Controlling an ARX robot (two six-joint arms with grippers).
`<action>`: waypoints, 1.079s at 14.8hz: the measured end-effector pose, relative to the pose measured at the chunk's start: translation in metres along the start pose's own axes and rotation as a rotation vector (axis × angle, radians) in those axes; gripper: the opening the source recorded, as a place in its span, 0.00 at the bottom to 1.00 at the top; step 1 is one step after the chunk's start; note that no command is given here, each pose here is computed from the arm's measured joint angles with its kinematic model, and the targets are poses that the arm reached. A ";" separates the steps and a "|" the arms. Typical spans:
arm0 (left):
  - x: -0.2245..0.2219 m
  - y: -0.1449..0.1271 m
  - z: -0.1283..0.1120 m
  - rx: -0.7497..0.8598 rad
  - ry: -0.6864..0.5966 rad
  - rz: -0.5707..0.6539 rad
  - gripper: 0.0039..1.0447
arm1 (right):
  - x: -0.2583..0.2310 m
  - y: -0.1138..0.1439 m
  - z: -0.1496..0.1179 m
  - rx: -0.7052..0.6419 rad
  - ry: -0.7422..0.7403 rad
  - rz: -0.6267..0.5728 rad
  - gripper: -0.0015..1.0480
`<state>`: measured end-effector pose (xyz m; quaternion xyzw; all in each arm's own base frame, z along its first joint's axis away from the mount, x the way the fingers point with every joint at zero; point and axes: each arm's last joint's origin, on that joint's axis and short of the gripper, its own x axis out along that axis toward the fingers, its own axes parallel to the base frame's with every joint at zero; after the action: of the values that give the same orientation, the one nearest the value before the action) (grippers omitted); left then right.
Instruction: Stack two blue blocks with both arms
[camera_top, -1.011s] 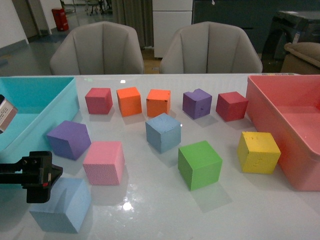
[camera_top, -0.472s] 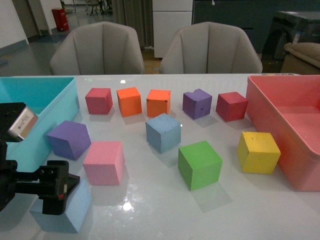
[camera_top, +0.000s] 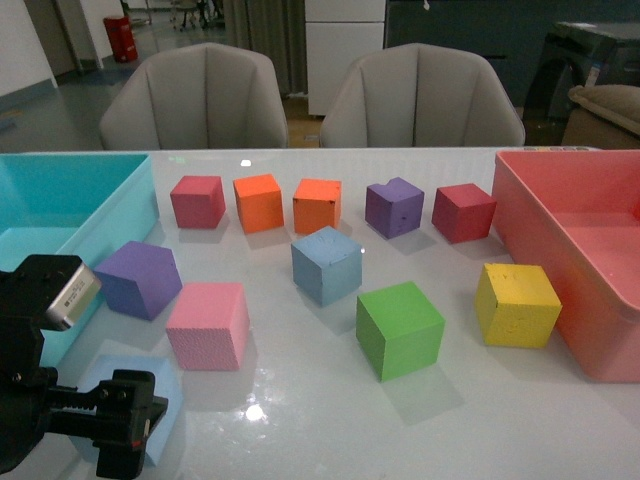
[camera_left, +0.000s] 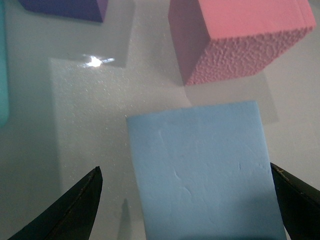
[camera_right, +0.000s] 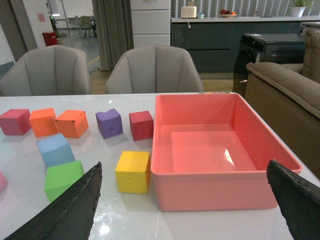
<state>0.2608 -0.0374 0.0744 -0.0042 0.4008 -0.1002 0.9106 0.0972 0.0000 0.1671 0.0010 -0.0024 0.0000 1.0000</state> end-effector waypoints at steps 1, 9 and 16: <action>0.001 -0.001 -0.004 0.007 0.029 -0.003 0.88 | 0.000 0.000 0.000 0.000 0.000 0.000 0.94; -0.021 -0.004 0.026 0.014 0.000 0.010 0.37 | 0.000 0.000 0.000 0.000 0.000 0.000 0.94; -0.021 -0.056 0.129 0.110 -0.119 -0.035 0.37 | 0.000 0.000 0.000 0.000 0.000 0.000 0.94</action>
<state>0.3309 -0.0979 0.1823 0.0329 0.3395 -0.1378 0.9299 0.0972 0.0000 0.1671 0.0010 -0.0024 0.0000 1.0000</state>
